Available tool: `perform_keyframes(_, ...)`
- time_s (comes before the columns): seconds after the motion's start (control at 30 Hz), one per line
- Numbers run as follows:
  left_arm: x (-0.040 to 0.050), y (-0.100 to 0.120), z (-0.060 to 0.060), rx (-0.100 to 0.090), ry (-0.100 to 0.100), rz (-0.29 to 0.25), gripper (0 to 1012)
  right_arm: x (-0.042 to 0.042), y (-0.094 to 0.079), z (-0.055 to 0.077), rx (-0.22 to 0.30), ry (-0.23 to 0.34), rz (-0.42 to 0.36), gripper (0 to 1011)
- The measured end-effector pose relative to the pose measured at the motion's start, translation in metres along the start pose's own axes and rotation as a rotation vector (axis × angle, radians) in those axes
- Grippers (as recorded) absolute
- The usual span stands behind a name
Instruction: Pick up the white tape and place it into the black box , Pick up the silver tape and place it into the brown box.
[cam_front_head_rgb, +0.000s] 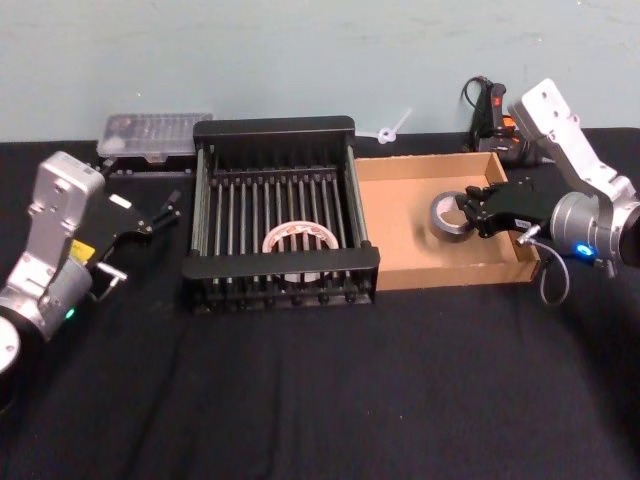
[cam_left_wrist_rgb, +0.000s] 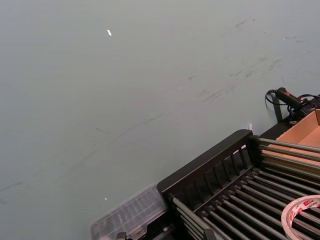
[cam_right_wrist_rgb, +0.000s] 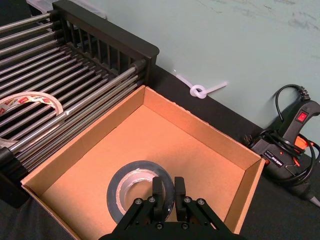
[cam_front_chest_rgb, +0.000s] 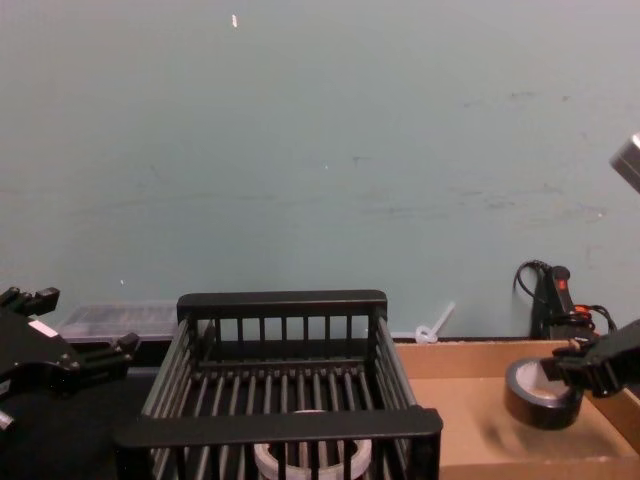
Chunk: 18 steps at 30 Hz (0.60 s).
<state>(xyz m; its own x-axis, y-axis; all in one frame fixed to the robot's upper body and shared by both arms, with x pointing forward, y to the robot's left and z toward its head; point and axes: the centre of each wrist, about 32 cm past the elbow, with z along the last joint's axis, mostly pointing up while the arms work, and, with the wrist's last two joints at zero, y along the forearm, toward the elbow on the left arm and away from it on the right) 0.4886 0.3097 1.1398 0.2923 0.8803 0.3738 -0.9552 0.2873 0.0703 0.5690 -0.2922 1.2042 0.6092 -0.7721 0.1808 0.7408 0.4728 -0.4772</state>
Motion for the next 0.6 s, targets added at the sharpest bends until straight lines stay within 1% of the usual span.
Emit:
perform_keyframes(0.07,0.0,0.0,0.0,0.0,0.0,0.0,1001,-0.0001,-0.0001,0.0,0.0,0.0,0.001,148)
perform_keyframes(0.13,0.0,0.0,0.0,0.0,0.0,0.0,1001,-0.0002,-0.0001,0.0001,0.0,0.0,0.001,195)
perform_keyframes(0.17,0.0,0.0,0.0,0.0,0.0,0.0,1001,-0.0003,-0.0001,0.0001,0.0,0.0,0.002,195)
perform_keyframes(0.27,0.0,0.0,0.0,0.0,0.0,0.0,1002,-0.0004,-0.0002,0.0001,0.0,0.0,0.003,285)
perform_keyframes(0.3,0.0,0.0,0.0,0.0,0.0,0.0,1001,-0.0004,-0.0002,0.0001,0.0,0.0,0.003,346)
perform_keyframes(0.5,0.0,0.0,0.0,0.0,0.0,0.0,1001,-0.0005,-0.0003,0.0,0.0,0.0,0.004,514)
perform_keyframes(0.57,0.0,0.0,0.0,0.0,0.0,0.0,1001,-0.0006,-0.0003,0.0,0.0,0.0,0.004,603)
perform_keyframes(0.6,0.0,0.0,0.0,0.0,0.0,0.0,1001,-0.0006,-0.0003,0.0,0.0,0.0,0.004,625)
